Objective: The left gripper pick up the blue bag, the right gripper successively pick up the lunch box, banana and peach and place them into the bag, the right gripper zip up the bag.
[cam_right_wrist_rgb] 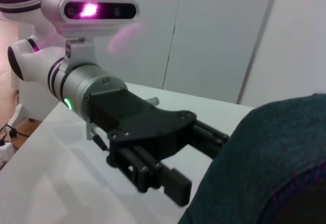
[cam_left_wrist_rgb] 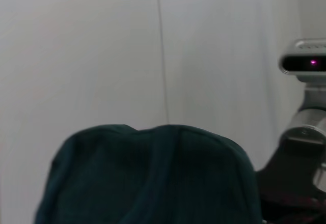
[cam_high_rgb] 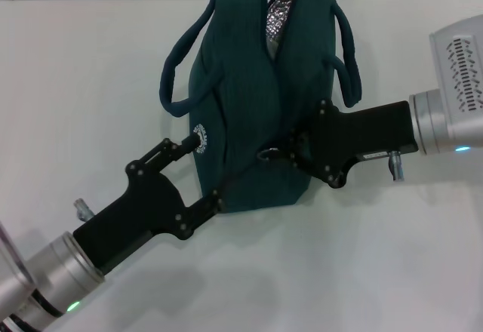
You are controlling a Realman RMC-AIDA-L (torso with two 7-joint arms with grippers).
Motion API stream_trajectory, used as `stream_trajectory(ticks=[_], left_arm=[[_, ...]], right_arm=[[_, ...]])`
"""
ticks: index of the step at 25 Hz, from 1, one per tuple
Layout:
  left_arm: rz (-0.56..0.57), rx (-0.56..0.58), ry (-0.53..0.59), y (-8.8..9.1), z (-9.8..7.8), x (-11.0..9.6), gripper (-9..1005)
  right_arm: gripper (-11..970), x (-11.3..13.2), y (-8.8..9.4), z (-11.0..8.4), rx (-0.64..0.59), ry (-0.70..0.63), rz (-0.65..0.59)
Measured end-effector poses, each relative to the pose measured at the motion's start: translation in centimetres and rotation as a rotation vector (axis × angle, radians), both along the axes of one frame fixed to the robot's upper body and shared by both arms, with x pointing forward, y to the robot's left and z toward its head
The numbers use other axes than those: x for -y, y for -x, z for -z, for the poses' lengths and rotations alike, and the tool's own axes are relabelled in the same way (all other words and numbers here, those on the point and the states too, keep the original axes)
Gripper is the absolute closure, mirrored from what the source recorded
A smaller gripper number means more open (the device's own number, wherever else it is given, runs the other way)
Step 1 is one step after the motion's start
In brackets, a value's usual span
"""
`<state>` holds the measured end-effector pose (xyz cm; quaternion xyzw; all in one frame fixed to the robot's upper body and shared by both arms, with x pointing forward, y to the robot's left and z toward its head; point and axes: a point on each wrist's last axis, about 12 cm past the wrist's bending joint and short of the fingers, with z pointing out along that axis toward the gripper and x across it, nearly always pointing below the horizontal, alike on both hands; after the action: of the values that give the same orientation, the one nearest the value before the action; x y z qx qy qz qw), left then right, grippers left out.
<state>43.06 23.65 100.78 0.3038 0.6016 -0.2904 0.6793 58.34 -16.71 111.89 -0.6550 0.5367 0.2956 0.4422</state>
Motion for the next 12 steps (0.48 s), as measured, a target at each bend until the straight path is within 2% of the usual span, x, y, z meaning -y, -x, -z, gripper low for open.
stream_trajectory(ticks=[9, 12], left_arm=[[0.022, -0.023, -0.032, -0.57, 0.27, 0.43, 298], [0.018, -0.034, -0.041, -0.72, 0.41, 0.48, 343]], right_arm=[[937, 0.07, 0.10, -0.38, 0.028, -0.053, 0.004], [937, 0.09, 0.11, -0.43, 0.031, -0.059, 0.004]])
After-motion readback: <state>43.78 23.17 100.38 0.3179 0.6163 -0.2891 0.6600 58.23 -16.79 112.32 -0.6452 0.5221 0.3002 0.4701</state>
